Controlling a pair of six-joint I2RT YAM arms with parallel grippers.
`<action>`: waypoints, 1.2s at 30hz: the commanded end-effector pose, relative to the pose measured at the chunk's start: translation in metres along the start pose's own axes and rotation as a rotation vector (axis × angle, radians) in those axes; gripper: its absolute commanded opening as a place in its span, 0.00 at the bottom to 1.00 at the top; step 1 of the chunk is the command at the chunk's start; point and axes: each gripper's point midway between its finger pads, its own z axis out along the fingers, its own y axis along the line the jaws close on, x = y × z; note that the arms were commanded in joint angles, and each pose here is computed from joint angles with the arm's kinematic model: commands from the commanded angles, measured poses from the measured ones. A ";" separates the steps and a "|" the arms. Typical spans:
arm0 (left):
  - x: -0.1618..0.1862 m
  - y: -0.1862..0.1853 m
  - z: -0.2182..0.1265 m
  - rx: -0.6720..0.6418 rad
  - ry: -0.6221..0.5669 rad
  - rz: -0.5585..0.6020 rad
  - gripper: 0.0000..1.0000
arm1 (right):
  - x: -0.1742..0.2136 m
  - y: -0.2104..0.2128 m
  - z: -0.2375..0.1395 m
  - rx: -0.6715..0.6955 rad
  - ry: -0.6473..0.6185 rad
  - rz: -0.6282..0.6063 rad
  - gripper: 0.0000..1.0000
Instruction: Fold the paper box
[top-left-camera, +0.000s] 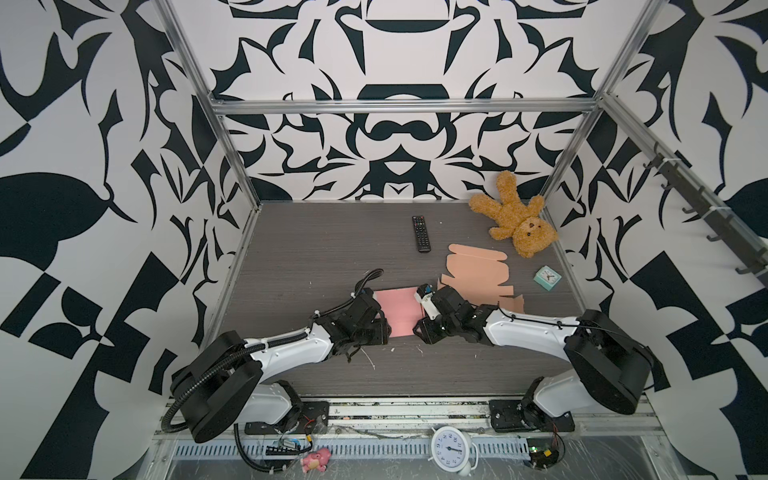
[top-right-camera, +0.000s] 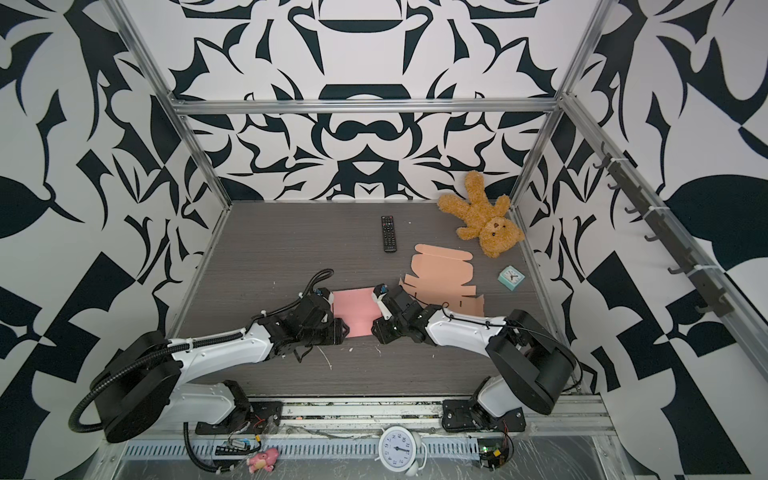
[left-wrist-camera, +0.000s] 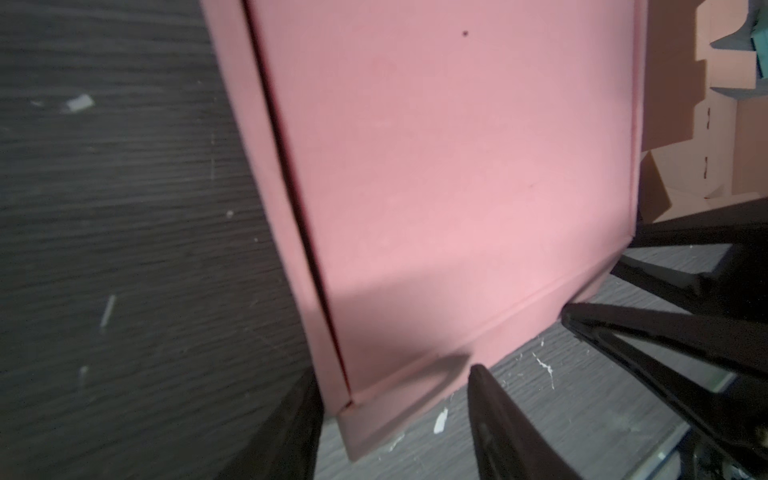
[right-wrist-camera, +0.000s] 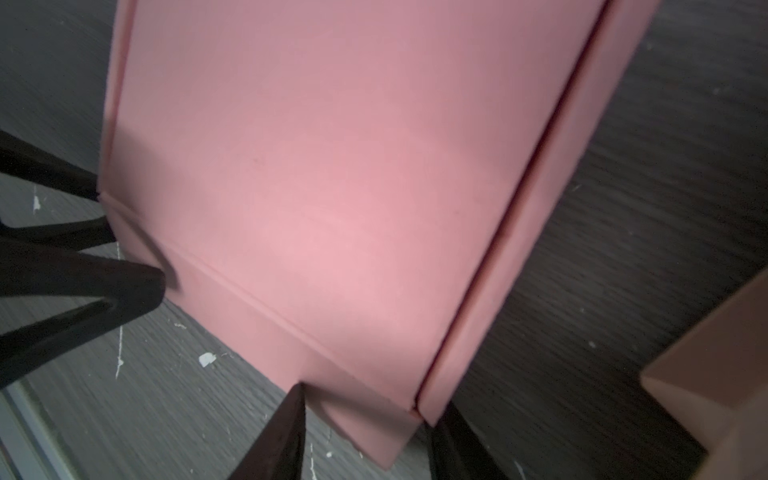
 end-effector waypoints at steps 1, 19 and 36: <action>0.003 0.004 0.000 -0.010 -0.002 -0.009 0.58 | -0.010 0.002 -0.002 0.010 -0.033 -0.020 0.47; -0.001 0.006 -0.021 -0.016 -0.034 0.029 0.67 | -0.016 0.002 -0.017 0.021 -0.074 -0.019 0.59; -0.085 0.002 -0.040 0.112 -0.060 0.077 0.73 | -0.023 0.006 -0.036 0.025 -0.089 -0.028 0.61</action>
